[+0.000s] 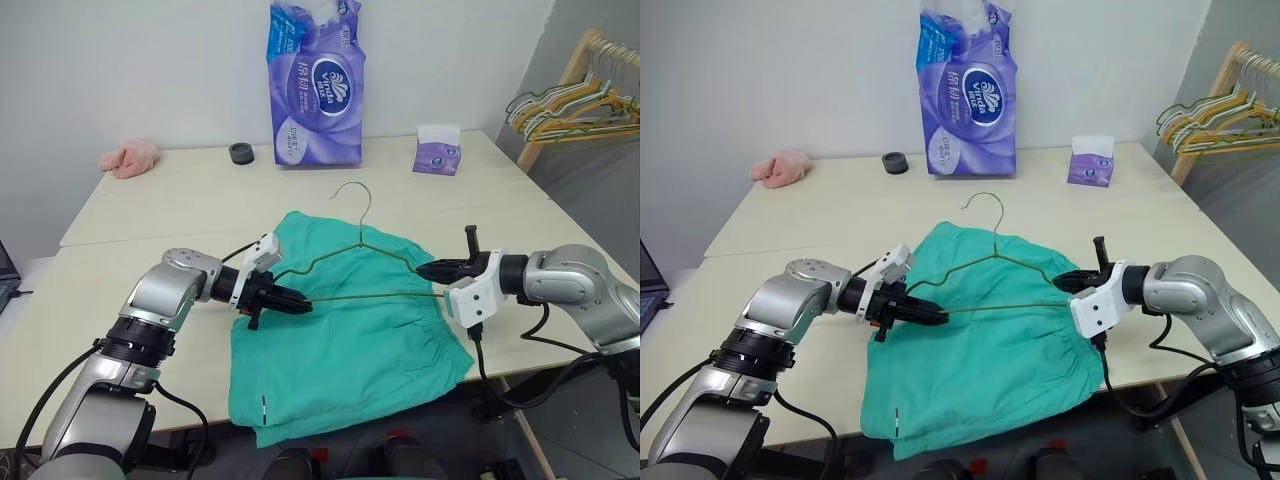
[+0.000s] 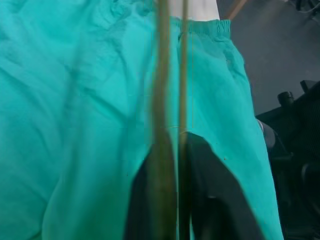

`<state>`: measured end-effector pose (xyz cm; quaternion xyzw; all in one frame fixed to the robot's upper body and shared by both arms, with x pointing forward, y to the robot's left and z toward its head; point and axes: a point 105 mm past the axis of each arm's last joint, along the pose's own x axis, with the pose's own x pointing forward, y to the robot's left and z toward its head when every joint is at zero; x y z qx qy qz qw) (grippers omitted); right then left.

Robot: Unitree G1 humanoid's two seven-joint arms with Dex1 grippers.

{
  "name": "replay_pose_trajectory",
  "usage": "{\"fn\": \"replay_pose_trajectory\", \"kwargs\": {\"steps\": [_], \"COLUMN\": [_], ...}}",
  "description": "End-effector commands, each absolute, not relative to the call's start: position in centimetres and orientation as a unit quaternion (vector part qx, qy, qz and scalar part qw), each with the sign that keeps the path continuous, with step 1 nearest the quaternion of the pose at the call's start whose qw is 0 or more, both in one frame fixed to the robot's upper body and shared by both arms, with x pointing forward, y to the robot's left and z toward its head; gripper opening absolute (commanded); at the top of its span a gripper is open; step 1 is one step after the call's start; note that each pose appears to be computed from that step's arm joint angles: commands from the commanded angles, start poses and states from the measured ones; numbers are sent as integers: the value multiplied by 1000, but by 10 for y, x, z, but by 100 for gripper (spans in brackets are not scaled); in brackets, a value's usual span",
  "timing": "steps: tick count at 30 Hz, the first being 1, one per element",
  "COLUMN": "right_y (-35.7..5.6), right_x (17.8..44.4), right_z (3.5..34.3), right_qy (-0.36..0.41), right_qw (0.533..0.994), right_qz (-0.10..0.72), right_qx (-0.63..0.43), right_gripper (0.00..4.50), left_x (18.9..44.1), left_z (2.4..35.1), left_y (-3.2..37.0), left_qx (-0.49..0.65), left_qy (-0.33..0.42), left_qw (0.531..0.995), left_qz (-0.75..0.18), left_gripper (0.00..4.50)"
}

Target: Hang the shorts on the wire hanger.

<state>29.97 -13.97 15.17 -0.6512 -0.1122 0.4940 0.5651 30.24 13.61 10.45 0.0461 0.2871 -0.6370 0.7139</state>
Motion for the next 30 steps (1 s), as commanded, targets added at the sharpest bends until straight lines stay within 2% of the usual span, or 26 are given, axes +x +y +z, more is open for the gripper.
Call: {"fn": "replay_pose_trajectory", "kwargs": {"steps": [1,2,5,8,11,15,19,26,30], "right_y": [-127,-128,-131,-134,-143,-161,-171,-175,-174], "right_x": [285,284,284,283,283,282,267,265,266], "right_z": [159,159,160,160,166,176,180,171,159], "right_qy": [-141,-140,-134,-130,-98,-17,72,171,238], "right_qw": [553,555,558,558,603,720,792,847,844], "right_qz": [517,518,517,514,504,479,474,429,420], "right_qx": [-638,-636,-635,-638,-611,-502,-378,-265,-233], "right_gripper": [0,0,70,175,266,266,266,266,266], "left_x": [304,304,305,306,311,317,323,313,303], "left_z": [115,115,114,111,108,108,110,119,123], "left_y": [131,130,129,128,128,126,122,110,100], "left_qx": [50,50,49,50,75,121,173,230,278], "left_qy": [263,263,263,263,251,221,187,150,127], "left_qw": [718,719,722,726,736,747,751,721,686], "left_qz": [-642,-642,-638,-633,-625,-615,-609,-636,-660], "left_gripper": [2,2,0,0,0,0,0,0,0]}}
